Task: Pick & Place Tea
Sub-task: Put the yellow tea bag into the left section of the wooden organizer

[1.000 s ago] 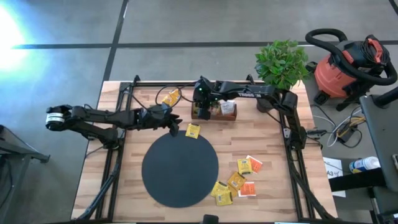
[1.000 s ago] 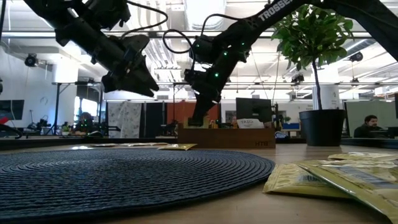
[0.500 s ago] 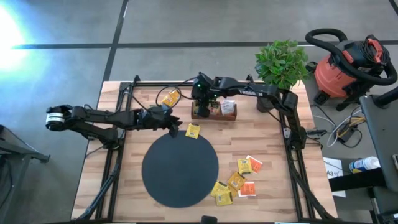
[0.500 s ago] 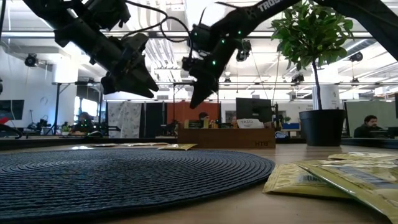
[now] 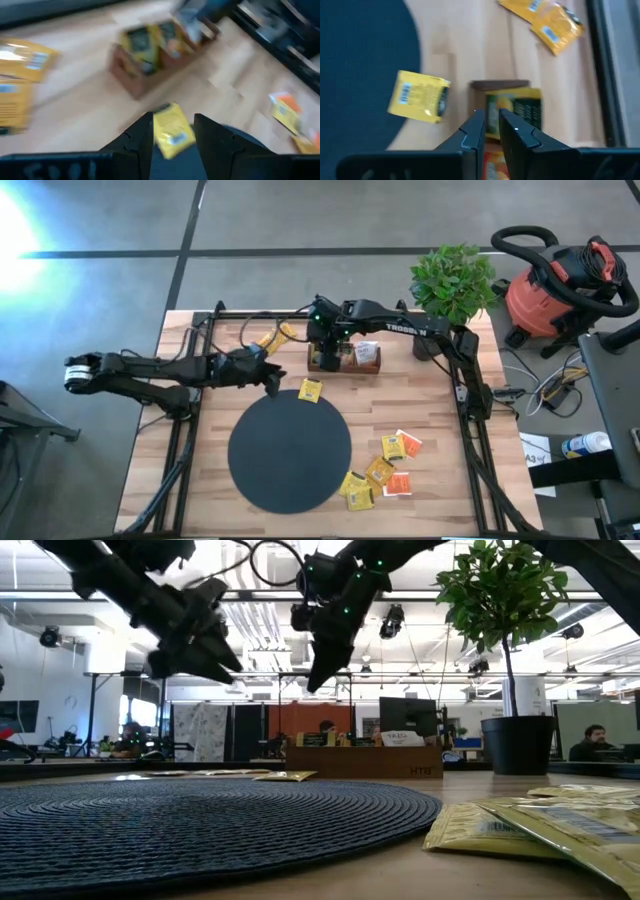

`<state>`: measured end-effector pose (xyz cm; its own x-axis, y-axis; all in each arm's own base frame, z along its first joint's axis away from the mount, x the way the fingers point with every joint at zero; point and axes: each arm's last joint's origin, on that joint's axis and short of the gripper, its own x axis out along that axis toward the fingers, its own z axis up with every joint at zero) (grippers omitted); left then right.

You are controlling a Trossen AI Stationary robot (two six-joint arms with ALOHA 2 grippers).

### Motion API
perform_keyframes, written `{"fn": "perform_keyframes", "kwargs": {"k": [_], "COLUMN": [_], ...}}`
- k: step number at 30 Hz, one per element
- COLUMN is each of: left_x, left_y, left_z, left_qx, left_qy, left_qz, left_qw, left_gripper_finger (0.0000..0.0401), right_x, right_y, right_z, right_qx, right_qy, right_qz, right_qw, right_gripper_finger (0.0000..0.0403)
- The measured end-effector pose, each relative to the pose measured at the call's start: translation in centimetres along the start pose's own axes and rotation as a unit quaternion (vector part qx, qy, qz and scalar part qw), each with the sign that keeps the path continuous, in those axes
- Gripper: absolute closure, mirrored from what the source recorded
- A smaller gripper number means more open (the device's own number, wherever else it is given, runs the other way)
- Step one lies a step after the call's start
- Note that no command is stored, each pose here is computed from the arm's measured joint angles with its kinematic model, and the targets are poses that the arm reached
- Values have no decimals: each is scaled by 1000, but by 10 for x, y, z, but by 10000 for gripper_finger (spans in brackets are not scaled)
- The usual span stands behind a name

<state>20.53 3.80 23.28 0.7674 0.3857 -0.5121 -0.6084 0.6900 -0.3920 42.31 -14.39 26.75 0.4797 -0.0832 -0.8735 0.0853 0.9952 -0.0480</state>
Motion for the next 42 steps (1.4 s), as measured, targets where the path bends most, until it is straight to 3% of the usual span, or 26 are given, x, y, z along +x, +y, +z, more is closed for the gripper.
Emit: {"fn": "perform_keyframes", "kwargs": {"k": [5,9,15,22,29,33,42], "left_x": [-21,-28,-23,-4,24,33,44], "left_y": [20,40,51,75,124,143,151], "left_z": [-3,-14,-17,-11,7,8,-3], "left_qx": [-47,-91,-94,-81,-165,-181,-177], "left_qy": [-36,-13,11,59,102,110,159], "left_qz": [136,209,230,280,239,254,269], "left_qw": [989,974,969,955,951,944,933], "left_gripper_finger": [266,266,266,266,266,266,266], "right_x": [6,13,14,13,14,14,24], "right_y": [20,36,56,67,67,67,65], "right_z": [3,8,21,24,23,23,31], "right_qx": [-4,7,38,63,101,117,180], "right_qy": [-12,-38,-89,-94,-87,-84,-121], "right_qz": [44,67,82,91,94,95,102], "right_qw": [999,997,992,989,987,985,971], "right_gripper_finger": [348,348,349,349,349,349,349]}}
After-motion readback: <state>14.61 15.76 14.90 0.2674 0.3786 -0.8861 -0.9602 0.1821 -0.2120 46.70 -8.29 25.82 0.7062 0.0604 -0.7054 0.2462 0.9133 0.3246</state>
